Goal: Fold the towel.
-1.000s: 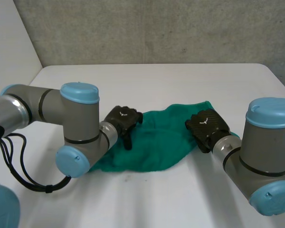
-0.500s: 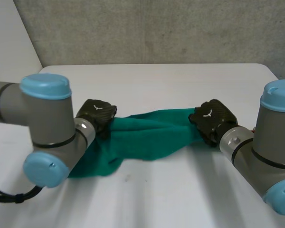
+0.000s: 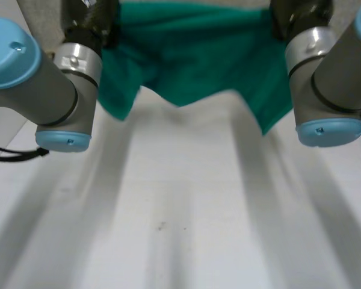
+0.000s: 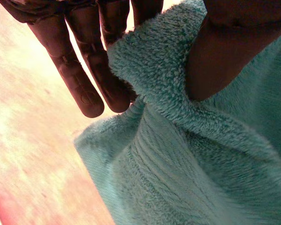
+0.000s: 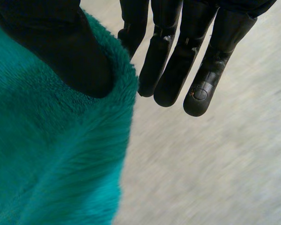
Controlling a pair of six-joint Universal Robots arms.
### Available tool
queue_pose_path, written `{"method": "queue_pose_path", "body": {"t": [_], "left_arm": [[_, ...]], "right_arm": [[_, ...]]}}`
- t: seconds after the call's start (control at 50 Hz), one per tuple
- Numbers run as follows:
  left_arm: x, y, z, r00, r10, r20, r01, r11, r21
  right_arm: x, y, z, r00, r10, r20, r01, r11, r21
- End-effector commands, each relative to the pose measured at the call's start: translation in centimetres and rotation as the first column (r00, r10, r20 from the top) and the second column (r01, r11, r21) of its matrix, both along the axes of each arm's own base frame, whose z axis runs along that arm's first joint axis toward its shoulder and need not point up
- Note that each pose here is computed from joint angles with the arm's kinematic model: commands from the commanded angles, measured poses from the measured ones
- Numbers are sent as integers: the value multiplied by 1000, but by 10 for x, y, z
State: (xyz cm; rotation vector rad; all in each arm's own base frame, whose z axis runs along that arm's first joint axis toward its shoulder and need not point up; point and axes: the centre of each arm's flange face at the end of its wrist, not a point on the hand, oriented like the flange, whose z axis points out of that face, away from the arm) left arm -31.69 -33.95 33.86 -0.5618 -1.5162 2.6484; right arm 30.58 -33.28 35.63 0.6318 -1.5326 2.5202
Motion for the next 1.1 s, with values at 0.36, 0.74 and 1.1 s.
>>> {"method": "queue_pose_path", "body": {"t": [0.36,0.74,1.1], "left_arm": [[38,68,-212,950,-91,298,-103,811,576],[58,104,-176,949,-92,302,-105,810,576],[71,91,-177,952,-42,302,-148,802,579]], "right_arm": [[-23,60,-218,895,268,-358,51,734,677],[-70,53,-170,988,91,-125,20,725,688],[-105,28,-181,992,101,78,-121,550,826]]}}
